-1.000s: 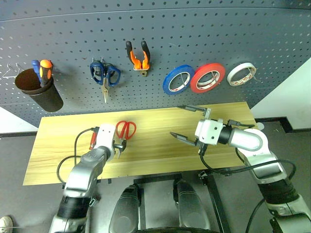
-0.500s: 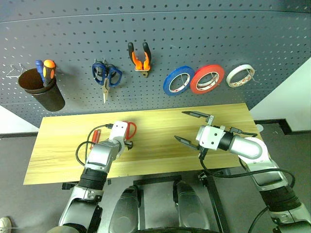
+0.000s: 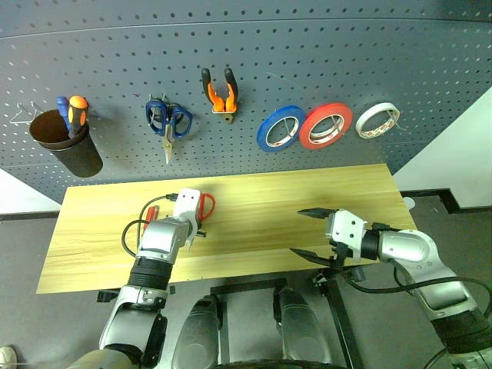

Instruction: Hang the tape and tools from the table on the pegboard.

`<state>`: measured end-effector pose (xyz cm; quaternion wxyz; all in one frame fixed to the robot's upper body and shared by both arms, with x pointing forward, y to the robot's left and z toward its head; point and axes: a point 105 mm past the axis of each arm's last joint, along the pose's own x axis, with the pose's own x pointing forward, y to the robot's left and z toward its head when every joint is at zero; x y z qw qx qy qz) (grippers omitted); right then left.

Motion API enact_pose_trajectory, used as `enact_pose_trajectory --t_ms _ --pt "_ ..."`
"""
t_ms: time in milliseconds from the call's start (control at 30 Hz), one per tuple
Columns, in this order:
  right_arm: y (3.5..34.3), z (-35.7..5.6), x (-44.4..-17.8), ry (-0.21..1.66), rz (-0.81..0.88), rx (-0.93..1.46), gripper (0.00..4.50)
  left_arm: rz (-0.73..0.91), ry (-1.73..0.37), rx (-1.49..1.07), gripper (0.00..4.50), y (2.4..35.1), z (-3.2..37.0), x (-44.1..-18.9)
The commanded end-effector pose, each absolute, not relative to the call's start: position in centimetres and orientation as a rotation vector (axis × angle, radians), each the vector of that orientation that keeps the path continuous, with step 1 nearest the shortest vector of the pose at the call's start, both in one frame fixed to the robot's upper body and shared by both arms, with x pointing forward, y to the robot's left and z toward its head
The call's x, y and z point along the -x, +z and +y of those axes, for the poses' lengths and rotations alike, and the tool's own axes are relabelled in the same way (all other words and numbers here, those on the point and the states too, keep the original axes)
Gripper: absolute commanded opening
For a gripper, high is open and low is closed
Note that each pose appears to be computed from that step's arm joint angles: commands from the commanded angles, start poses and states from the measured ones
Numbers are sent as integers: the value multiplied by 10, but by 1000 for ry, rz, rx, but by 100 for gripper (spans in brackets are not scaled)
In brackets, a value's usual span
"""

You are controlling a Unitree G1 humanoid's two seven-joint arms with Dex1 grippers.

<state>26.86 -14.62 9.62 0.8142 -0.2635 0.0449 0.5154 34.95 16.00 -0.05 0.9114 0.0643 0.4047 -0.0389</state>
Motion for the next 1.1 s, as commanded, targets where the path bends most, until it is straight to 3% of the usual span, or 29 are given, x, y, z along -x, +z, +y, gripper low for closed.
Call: enact_pose_trajectory --t_ms 33,433,667,933,1100 --pt "109 -153 -277 1058 66 514 450 858 -71 -119 109 -5 162 -344" --pt "108 -156 -276 1077 78 487 450 801 -115 -44 109 8 162 -344" --pt "115 -158 -281 1051 46 496 450 686 -152 6 109 34 193 -315" --pt "128 -151 -289 1061 -24 496 450 359 -283 -95 109 84 220 -285" --pt "168 -137 -290 1099 -156 345 450 3 -294 -97 109 132 238 -267"
